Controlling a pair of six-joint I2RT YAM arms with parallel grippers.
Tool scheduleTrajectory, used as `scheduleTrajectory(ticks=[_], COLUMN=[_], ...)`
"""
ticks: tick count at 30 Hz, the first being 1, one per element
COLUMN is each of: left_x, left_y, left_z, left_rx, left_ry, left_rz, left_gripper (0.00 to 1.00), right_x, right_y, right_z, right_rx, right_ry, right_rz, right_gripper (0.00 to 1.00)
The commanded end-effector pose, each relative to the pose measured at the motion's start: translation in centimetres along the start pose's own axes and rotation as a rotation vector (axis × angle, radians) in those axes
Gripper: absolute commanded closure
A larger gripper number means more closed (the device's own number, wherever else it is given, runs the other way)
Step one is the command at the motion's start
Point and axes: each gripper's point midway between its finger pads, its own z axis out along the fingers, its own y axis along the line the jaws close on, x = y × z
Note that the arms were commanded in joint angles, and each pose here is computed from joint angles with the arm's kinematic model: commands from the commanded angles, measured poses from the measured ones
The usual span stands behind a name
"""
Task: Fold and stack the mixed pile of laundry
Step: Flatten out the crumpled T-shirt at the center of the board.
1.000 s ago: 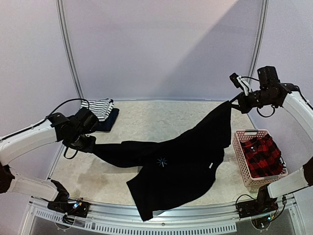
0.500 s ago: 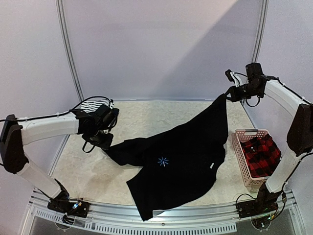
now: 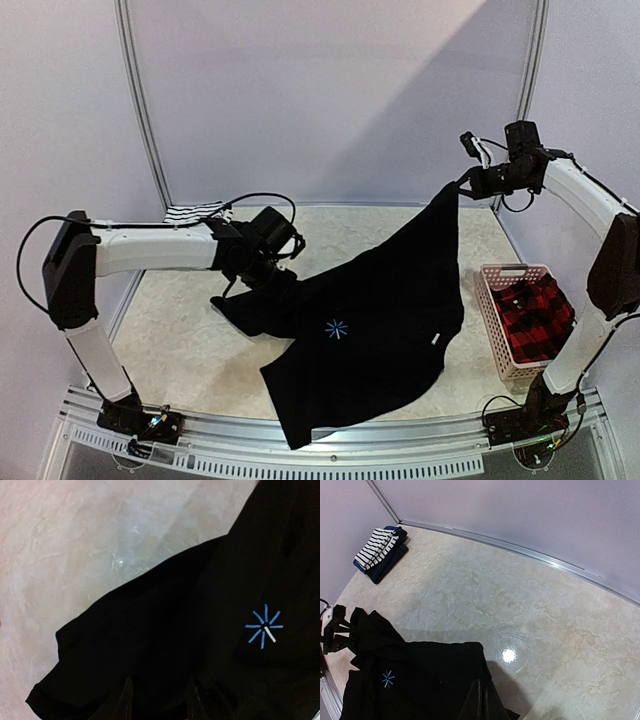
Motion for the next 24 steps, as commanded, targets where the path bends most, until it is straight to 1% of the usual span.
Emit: scheduleTrajectory(ticks=[1, 4, 7, 8, 12, 15, 17, 19, 24], left_x=[2.1, 4.8, 8.8, 10.0, 13.2, 15.8, 16.7, 16.2, 10.3], left_y=[0.3, 0.9, 0.9, 0.9, 0.0, -0.4, 0.3, 1.2, 3.7], left_z=[1.1, 1.5, 1.4, 1.0, -1.9, -2.4, -2.6, -3.5, -7.7], left_rx=[-0.044, -0.065, -0.053, -0.052, -0.036, 0.003, -0.025, -0.072, -0.159], left_ry=[0.107, 0.183, 0.276, 0.286, 0.241, 0.250, 0.265, 0.264, 0.146], left_rz=[0.057, 0.040, -0.026, -0.050, -0.135, -0.202, -0.204, -0.174, -0.133], left_gripper=[0.61, 0.61, 0.62, 0.62, 0.63, 0.63, 0.64, 0.64, 0.64], right_x=[0.6, 0.8, 1.1, 1.2, 1.3, 1.5, 1.7, 1.8, 2.1], right_y=[0.9, 0.8, 0.7, 0.7, 0.5, 0.5, 0.5, 0.5, 0.8], right_z=[-0.5, -0.5, -0.4, -0.3, -0.1, 0.2, 0.5, 0.6, 0.4], right_rx=[-0.031, -0.022, -0.021, -0.020, -0.018, -0.029, -0.036, -0.040, -0.050], right_ry=[0.005, 0.007, 0.010, 0.011, 0.009, 0.013, 0.018, 0.022, 0.020], right_rz=[-0.002, -0.009, -0.012, -0.011, -0.014, -0.012, -0.009, -0.008, -0.019], right_gripper=[1.00, 1.00, 1.00, 1.00, 1.00, 1.00, 1.00, 1.00, 1.00])
